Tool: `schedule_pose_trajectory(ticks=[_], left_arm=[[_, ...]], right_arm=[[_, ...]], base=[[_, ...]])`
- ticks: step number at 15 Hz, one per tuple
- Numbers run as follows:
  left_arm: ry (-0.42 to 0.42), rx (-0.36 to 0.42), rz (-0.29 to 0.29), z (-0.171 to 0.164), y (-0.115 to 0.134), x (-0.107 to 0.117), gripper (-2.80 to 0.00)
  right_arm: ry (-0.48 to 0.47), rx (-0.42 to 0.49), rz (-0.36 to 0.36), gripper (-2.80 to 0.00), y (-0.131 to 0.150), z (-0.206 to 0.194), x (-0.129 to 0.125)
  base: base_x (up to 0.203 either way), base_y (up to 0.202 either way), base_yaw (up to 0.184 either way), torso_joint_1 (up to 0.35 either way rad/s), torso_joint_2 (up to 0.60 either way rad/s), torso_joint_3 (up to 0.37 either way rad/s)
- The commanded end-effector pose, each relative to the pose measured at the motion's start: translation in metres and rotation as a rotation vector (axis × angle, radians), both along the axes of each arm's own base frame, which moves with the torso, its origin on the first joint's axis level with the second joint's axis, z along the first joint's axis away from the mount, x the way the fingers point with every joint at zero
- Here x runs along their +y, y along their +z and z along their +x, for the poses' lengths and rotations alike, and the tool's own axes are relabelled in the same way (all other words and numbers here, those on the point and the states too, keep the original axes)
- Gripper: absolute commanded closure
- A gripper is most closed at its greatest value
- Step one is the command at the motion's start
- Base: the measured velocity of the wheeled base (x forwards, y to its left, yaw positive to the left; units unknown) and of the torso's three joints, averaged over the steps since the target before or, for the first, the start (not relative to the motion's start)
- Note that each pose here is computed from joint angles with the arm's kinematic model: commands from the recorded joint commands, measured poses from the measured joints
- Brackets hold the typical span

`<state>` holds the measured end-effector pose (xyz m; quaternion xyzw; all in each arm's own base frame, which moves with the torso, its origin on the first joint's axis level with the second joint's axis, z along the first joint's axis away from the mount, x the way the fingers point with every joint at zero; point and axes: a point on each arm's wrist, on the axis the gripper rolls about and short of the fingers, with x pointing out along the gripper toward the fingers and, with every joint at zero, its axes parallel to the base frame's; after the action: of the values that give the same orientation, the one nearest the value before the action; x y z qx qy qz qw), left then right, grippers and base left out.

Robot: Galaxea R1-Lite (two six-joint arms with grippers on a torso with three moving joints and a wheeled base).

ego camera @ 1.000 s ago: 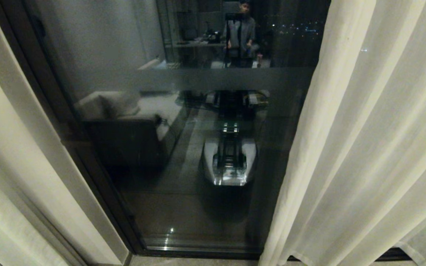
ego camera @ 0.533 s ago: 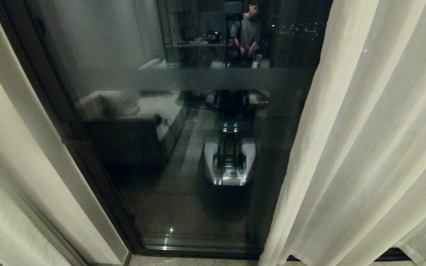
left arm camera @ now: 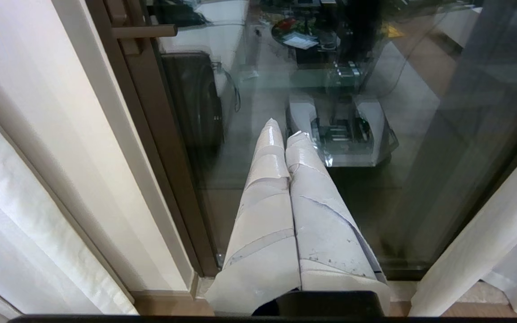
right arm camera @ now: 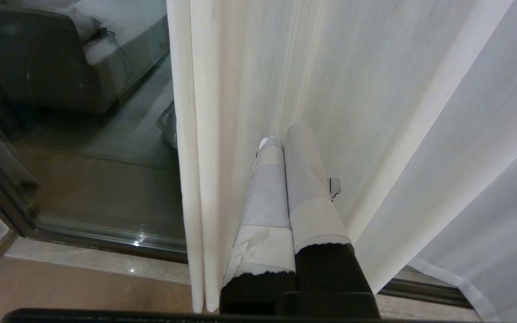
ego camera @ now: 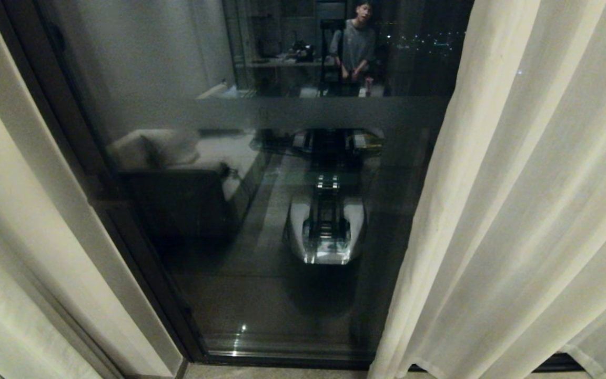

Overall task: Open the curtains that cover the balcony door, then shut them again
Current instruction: Pull the inner curtains open on both sides

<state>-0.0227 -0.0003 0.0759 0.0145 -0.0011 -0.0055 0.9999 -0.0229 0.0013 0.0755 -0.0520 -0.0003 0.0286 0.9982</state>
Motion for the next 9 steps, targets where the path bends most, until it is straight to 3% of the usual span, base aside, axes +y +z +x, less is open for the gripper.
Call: schedule_pose_trajectory(ticks=[1,4,8,9], left_arm=[[0.0,-0.002,0.0,0.0,0.0,0.0,0.0],[0.0,-0.001,0.0,0.0,0.0,0.0,0.0],[0.0,-0.001,0.0,0.0,0.0,0.0,0.0],[0.0,-0.001,0.0,0.0,0.0,0.0,0.0]], right_arm=[[0.001,0.0,-0.03,0.0,0.0,0.0,0.0],[0.012,0.068,-0.08,0.0,0.007,0.01,0.0],[0.226,0.071,-0.086,0.0,0.051,0.043,0.005],[0.293,0.061,-0.085,-0.93,0.066,0.055,0.008]], base=[[0.0,0.0,0.0,0.0,0.0,0.0],[0.0,0.0,0.0,0.0,0.0,0.0],[0.0,0.0,0.0,0.0,0.0,0.0],[0.0,0.0,0.0,0.0,0.0,0.0]])
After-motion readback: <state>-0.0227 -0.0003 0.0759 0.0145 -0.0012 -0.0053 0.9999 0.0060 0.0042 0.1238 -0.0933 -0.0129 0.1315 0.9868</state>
